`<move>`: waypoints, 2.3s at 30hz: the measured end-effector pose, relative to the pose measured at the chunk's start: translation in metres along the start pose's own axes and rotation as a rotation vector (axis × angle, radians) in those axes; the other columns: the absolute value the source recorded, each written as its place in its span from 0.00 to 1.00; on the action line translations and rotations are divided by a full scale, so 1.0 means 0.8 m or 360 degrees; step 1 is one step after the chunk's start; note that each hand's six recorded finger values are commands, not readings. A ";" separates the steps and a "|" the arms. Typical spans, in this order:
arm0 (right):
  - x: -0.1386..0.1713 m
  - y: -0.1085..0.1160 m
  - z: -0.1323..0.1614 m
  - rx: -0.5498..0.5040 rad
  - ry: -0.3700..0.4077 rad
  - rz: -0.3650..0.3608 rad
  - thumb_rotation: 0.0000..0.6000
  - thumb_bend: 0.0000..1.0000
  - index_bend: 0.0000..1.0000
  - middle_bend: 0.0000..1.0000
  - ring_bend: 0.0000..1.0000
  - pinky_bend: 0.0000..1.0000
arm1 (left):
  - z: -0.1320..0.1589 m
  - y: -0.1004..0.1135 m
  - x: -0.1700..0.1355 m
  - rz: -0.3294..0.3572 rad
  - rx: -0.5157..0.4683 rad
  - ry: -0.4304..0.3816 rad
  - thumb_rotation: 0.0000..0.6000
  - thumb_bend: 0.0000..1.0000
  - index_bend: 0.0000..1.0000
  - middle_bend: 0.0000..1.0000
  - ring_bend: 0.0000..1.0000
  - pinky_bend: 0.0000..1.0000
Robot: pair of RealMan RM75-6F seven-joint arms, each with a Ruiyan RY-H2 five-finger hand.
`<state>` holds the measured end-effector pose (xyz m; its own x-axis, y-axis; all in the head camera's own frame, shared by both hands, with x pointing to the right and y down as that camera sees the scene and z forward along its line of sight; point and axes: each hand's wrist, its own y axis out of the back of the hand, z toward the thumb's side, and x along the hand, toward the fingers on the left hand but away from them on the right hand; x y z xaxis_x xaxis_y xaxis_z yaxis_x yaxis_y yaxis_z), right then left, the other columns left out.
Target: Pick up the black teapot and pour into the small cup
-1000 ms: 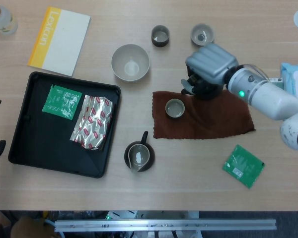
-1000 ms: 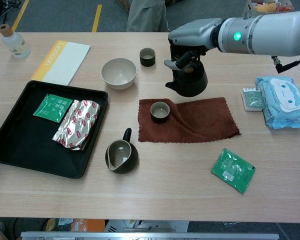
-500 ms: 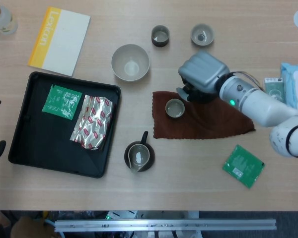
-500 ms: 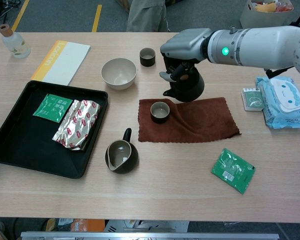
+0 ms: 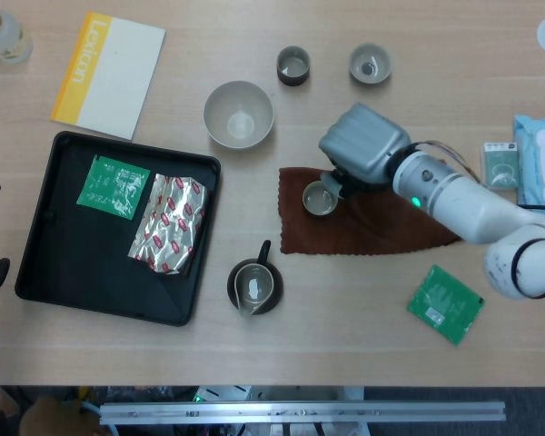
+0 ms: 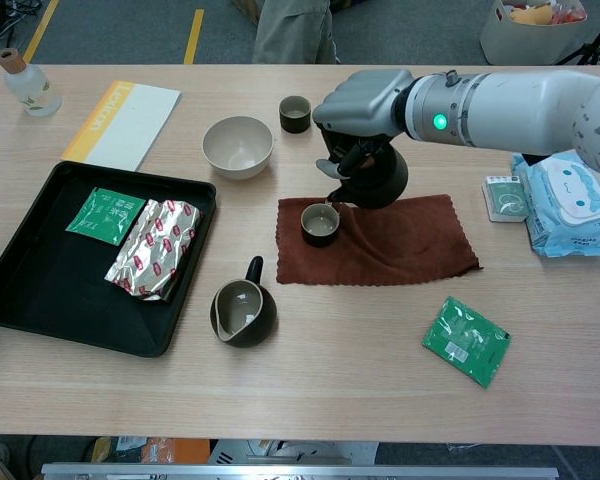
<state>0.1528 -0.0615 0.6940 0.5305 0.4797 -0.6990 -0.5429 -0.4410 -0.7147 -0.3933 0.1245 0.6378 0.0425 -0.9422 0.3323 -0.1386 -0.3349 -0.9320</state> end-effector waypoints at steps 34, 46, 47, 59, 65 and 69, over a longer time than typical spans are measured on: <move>-0.003 0.000 0.009 0.0107 -0.0038 0.0032 0.69 0.70 0.93 0.89 0.93 0.41 | -0.006 -0.004 -0.003 0.0001 -0.0009 0.0013 1.00 0.29 0.11 0.18 0.16 0.17; -0.003 -0.004 0.005 -0.0078 -0.0059 -0.0008 0.69 0.67 0.93 0.88 0.92 0.41 | -0.006 -0.005 -0.003 -0.0004 -0.0008 0.0015 1.00 0.29 0.11 0.18 0.16 0.17; -0.002 -0.005 0.004 -0.0098 -0.0060 -0.0014 0.69 0.67 0.93 0.88 0.92 0.41 | -0.006 -0.005 -0.003 -0.0004 -0.0008 0.0015 1.00 0.29 0.11 0.18 0.16 0.17; 0.015 -0.009 -0.014 -0.0479 -0.0054 -0.0073 0.69 0.65 0.91 0.84 0.87 0.41 | -0.003 -0.004 0.000 -0.0003 -0.0001 0.0004 1.00 0.29 0.11 0.18 0.16 0.17; 0.041 -0.020 -0.043 -0.0664 -0.0095 -0.0102 0.69 0.64 0.89 0.82 0.84 0.41 | -0.003 -0.004 0.003 -0.0003 -0.0003 0.0003 1.00 0.29 0.11 0.18 0.16 0.17; 0.057 -0.036 -0.061 -0.0807 -0.0130 -0.0083 0.69 0.64 0.88 0.81 0.82 0.41 | -0.001 -0.006 0.005 -0.0012 -0.0006 -0.0006 1.00 0.29 0.11 0.19 0.16 0.17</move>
<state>0.2243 -0.0638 0.6816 0.4846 0.5596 -0.6723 -0.1224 -0.7176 -0.6856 -0.3936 0.1228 0.6439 0.0472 -0.9397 0.3388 -0.1417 -0.3420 -0.9289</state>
